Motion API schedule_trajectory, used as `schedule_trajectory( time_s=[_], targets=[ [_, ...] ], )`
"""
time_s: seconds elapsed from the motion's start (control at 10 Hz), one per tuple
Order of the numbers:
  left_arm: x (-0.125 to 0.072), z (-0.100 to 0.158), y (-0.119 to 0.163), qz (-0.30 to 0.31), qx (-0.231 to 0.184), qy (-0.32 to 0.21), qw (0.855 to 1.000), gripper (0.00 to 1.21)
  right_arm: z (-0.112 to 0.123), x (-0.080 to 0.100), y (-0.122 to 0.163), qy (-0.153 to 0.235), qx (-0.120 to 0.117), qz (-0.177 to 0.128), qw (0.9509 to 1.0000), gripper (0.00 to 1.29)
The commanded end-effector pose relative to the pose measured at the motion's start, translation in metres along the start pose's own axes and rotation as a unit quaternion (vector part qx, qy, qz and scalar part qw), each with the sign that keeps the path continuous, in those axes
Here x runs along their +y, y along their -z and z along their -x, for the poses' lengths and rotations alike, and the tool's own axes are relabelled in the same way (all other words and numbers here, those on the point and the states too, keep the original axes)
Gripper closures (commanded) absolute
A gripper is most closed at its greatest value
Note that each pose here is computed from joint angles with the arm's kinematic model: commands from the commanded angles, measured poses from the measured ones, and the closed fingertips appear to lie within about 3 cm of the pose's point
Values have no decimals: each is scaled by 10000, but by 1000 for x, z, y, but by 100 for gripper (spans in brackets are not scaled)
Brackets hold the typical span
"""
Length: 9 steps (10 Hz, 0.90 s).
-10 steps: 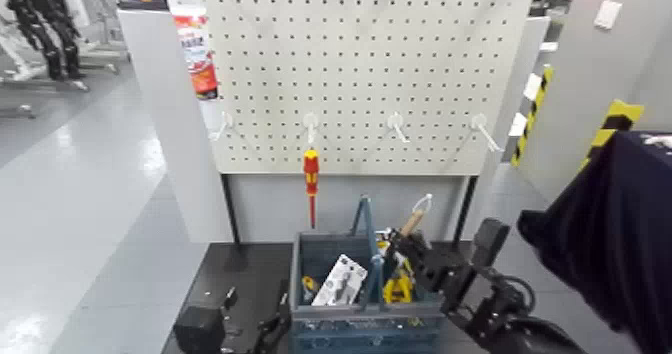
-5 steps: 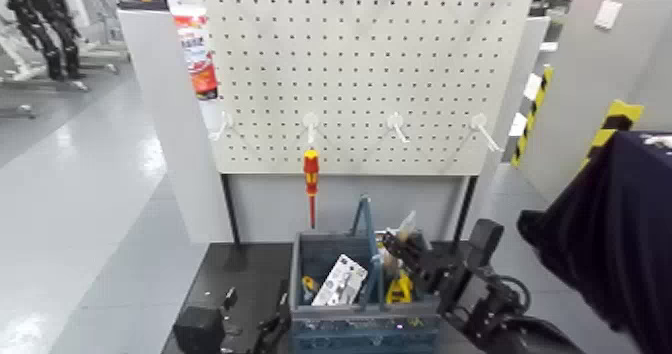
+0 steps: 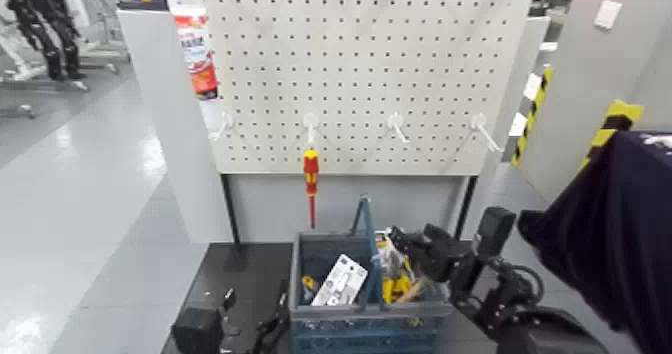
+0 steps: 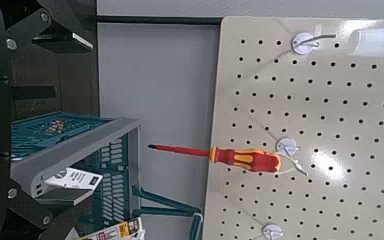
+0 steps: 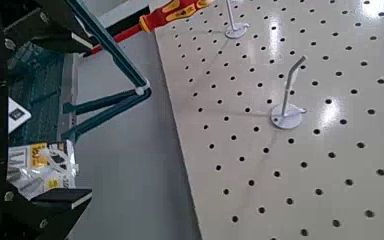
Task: Put the tool with the wooden handle into the crate.
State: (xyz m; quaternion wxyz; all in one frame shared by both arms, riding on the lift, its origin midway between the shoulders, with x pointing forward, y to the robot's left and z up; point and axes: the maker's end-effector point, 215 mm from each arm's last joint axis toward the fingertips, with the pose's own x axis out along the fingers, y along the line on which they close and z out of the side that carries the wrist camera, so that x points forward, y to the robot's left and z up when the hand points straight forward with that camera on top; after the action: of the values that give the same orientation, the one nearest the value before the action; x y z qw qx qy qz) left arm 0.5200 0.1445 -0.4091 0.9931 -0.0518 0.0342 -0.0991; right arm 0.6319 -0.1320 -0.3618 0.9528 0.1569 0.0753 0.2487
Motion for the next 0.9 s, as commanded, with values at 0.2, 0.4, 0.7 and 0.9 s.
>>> schedule_trajectory(
  time_s=[0.2, 0.4, 0.7, 0.9],
  targets=[
    [0, 1, 0, 5, -9, -7, 10000, 26, 12, -3, -25, 293, -156, 533, 9980, 0],
    [1, 0, -1, -4, -15, -5, 10000, 26, 27, -5, -39, 662, -267, 982, 9926, 0],
    [2, 1, -2, -10, -22, -11, 10000, 26, 70, -7, -48, 1430, -500, 1395, 9786, 1],
    [1, 0, -3, -32, -29, 16, 10000, 26, 94, -7, -37, 1610, -470, 1409, 9757, 2]
  ],
)
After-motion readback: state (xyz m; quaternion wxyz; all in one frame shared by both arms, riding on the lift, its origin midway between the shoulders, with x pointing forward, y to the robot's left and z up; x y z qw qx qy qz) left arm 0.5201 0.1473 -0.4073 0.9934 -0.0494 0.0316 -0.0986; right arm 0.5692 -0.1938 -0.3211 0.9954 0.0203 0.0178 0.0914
